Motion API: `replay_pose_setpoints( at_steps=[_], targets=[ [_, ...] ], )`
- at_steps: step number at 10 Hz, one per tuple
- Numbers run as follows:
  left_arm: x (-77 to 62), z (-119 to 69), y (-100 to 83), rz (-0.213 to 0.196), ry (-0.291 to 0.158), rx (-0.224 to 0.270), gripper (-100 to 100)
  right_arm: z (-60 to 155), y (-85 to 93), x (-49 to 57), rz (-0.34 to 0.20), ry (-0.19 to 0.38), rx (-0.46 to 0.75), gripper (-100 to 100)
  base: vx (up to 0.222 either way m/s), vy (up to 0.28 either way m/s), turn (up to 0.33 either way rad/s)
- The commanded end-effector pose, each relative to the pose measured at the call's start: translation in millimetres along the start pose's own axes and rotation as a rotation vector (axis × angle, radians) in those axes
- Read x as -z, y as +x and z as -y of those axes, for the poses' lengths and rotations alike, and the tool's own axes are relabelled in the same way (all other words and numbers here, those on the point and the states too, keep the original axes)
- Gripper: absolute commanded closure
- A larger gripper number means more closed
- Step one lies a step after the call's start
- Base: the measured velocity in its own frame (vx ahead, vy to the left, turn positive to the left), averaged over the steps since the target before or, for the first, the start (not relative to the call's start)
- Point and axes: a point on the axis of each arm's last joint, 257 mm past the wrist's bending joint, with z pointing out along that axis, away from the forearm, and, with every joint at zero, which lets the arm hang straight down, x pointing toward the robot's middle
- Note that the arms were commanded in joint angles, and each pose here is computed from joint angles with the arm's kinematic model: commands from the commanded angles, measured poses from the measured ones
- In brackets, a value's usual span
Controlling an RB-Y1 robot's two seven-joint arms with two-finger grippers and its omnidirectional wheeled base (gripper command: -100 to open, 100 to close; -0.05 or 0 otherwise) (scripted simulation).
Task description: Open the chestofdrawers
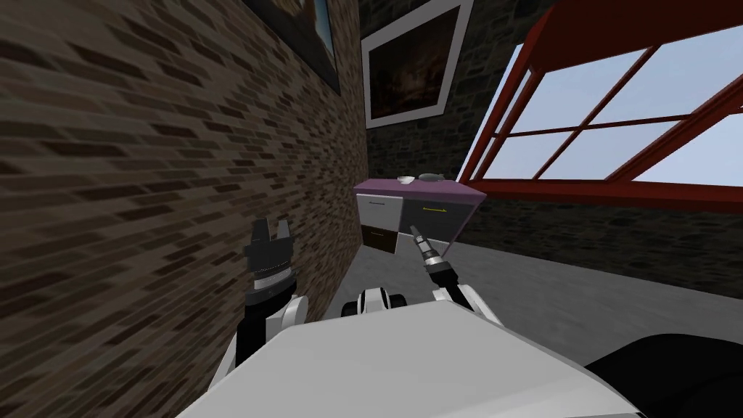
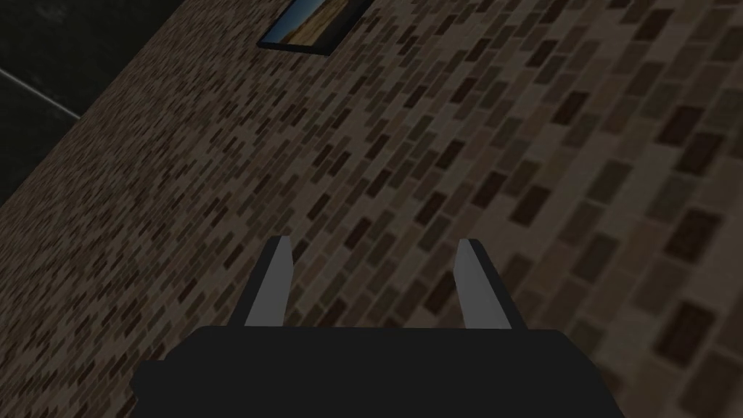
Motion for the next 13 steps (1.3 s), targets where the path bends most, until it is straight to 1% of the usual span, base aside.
replay_pose_setpoints(
  at_steps=[1, 2, 3, 4, 5, 6, 7, 8, 9, 10, 11, 12, 13],
  targets=[
    [0.0, 0.0, 0.0, 0.0, 0.0, 0.0, 0, 30.4, 6.6, 4.7, -0.038, 0.087, 0.066, -100, 0.034, 0.004, 0.114],
    [0.0, 0.0, 0.0, 0.0, 0.0, 0.0, 0, 50.9, 12.0, 10.5, -0.068, 0.139, 0.124, -100, 0.036, 0.006, 0.182],
    [0.0, 0.0, 0.0, 0.0, 0.0, 0.0, 0, 56.6, 12.2, 11.4, -0.07, 0.161, 0.127, -100, 0.036, 0.008, 0.138],
    [0.0, 0.0, 0.0, 0.0, 0.0, 0.0, 0, 78.4, 16.1, 19.0, -0.099, 0.217, 0.184, -100, 0.039, 0.008, 0.223],
    [0.0, 0.0, 0.0, 0.0, 0.0, 0.0, 0, 86.1, 15.9, 20.9, -0.102, 0.248, 0.192, -100, 0.037, 0.006, 0.125],
    [0.0, 0.0, 0.0, 0.0, 0.0, 0.0, 0, 107.7, 18.3, 30.1, -0.129, 0.303, 0.251, -100, 0.051, 0.013, 0.221],
    [0.0, 0.0, 0.0, 0.0, 0.0, 0.0, 0, 113.2, 17.7, 31.9, -0.132, 0.325, 0.259, -100, 0.048, 0.003, 0.18],
    [0.0, 0.0, 0.0, 0.0, 0.0, 0.0, 0, 115.1, 17.4, 32.5, -0.132, 0.333, 0.26, -100, 0.02, -0.004, 0.013],
    [0.0, 0.0, 0.0, 0.0, 0.0, 0.0, 0, 137.3, 18.0, 43.6, -0.158, 0.392, 0.319, -100, 0.031, 0.001, 0.295],
    [0.0, 0.0, 0.0, 0.0, 0.0, 0.0, 0, 142.5, 16.9, 45.8, -0.16, 0.414, 0.329, -100, 0.037, -0.002, 0.133],
    [0.0, 0.0, 0.0, 0.0, 0.0, 0.0, 0, 163.2, 16.2, 57.6, -0.185, 0.469, 0.382, -100, 0.043, 0.014, 0.233],
    [0.0, 0.0, 0.0, 0.0, 0.0, 0.0, 0, 170.6, 13.7, 61.6, -0.186, 0.502, 0.401, -100, 0.043, 0.005, 0.143],
    [0.0, 0.0, 0.0, 0.0, 0.0, 0.0, 0, 172.3, 13.1, 62.5, -0.186, 0.51, 0.401, -100, 0.024, -0.001, -0.013]
  ],
)
